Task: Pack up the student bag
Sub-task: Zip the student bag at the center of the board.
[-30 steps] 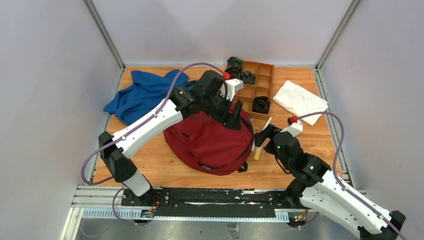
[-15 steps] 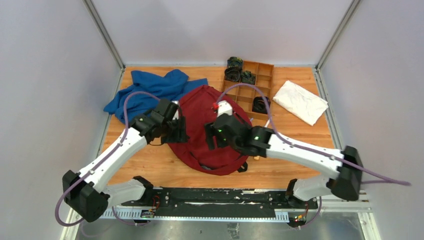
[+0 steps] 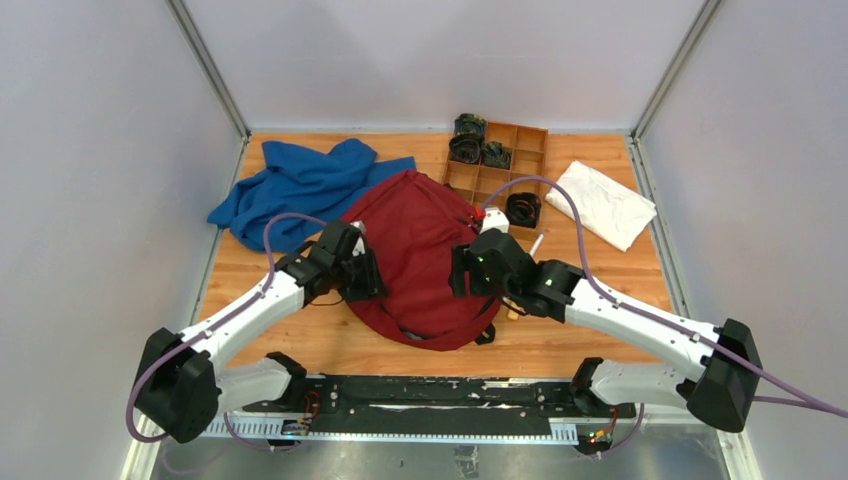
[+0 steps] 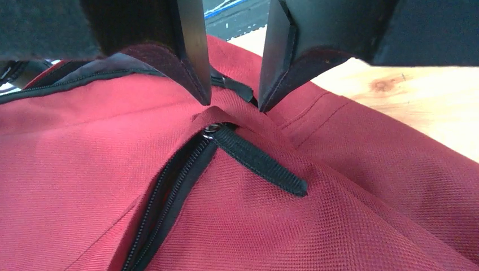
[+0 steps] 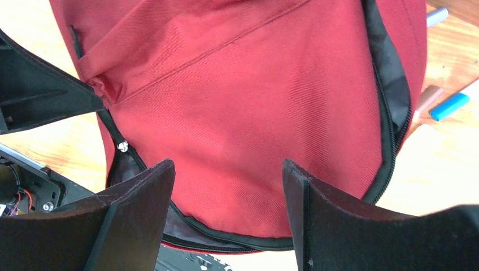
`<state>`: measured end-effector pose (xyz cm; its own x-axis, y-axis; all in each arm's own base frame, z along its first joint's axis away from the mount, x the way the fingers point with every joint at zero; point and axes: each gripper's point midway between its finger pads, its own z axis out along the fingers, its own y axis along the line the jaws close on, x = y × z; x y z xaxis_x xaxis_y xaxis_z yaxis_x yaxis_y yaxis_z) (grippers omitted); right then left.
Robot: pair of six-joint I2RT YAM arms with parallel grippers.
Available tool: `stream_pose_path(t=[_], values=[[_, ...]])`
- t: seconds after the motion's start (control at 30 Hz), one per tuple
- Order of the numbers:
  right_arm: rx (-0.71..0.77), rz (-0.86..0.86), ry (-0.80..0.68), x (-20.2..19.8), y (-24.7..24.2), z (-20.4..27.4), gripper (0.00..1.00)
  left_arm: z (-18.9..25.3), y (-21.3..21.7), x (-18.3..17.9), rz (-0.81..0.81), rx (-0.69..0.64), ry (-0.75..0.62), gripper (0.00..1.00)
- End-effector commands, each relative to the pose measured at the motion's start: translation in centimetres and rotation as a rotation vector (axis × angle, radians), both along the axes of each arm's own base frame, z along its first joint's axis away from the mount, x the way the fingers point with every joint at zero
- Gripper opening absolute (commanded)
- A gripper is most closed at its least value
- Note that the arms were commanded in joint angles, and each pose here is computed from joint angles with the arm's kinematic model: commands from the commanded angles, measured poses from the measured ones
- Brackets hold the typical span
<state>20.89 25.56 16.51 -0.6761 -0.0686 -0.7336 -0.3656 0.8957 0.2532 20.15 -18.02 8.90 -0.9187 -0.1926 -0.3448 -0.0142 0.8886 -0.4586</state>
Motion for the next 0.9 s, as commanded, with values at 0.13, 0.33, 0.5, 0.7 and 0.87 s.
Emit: stream_pose_path(t=[0.13,0.33,0.5,0.7,0.87], values=[[0.058,-0.055,0.000,0.5,-0.9,0.5,0.74,-1.1,-0.5,0.0,0.028,-0.071,0.008,0.37],[0.053,-0.048,0.010,0.5,-0.5,0.3,0.73,-1.3,-0.5,-0.8,0.031,-0.086,0.035,0.24],[0.054,-0.040,0.013,0.5,-0.3,0.3,0.73,0.1,-0.8,-0.6,0.025,-0.120,0.000,0.00],[0.136,0.069,0.057,-1.0,1.6,0.7,0.72,4.3,-3.6,-2.0,-0.162,-0.306,-0.085,0.00],[0.319,0.194,0.205,-4.0,5.6,-0.2,0.70,5.9,-4.9,-3.7,-0.283,-0.424,-0.114,0.00]])
